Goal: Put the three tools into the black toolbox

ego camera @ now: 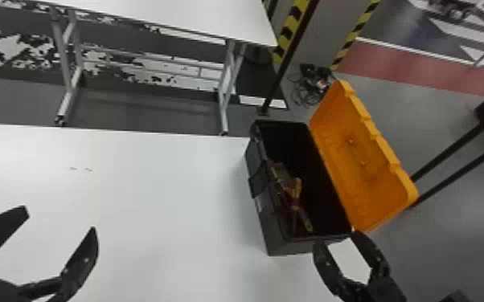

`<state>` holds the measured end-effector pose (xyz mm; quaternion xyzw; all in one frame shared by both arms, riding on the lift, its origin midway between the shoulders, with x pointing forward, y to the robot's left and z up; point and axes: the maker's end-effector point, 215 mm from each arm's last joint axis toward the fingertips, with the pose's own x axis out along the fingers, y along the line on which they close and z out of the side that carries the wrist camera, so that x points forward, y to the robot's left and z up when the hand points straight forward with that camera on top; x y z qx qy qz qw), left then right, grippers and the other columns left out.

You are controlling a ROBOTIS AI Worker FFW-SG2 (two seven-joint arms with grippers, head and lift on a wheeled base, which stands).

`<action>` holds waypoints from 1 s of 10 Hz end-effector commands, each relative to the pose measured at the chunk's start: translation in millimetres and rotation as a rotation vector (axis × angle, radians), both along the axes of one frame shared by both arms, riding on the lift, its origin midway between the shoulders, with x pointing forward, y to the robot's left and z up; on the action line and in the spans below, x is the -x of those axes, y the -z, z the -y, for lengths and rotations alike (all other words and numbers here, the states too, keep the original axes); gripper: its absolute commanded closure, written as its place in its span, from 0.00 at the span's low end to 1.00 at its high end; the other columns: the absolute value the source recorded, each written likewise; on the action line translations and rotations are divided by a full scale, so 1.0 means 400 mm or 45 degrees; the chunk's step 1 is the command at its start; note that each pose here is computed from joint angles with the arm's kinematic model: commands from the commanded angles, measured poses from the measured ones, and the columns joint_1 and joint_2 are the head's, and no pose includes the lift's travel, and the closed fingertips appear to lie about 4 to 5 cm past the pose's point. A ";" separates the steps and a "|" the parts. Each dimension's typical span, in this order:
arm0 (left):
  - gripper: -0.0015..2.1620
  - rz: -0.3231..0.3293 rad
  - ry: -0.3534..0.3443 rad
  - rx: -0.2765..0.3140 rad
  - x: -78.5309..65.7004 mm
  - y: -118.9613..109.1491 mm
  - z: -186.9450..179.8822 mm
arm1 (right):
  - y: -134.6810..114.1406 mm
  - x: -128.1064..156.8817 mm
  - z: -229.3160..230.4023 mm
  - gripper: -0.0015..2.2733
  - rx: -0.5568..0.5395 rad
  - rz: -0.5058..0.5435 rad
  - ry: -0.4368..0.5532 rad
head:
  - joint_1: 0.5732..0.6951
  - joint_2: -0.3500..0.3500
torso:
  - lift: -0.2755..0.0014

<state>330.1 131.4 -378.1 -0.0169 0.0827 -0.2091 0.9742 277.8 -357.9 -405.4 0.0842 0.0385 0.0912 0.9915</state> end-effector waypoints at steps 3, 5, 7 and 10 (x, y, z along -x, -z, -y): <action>0.04 0.035 -0.060 -0.007 0.050 -0.009 0.016 | 0.054 0.026 -0.100 0.02 -0.008 -0.016 0.007 | 1.00 0.00 | 0.81; 0.04 0.013 -0.067 0.008 0.073 0.017 0.024 | 0.050 0.015 -0.255 0.03 0.055 0.012 -0.038 | 1.00 0.00 | 0.81; 0.04 -0.014 -0.067 0.015 0.088 0.046 0.005 | 0.063 0.007 -0.306 0.03 0.044 -0.007 -0.027 | 1.00 0.08 | 0.81; 0.04 0.027 -0.092 0.057 0.096 0.018 -0.028 | 0.043 0.020 -0.276 0.03 0.009 0.002 0.012 | 1.00 0.18 | 0.81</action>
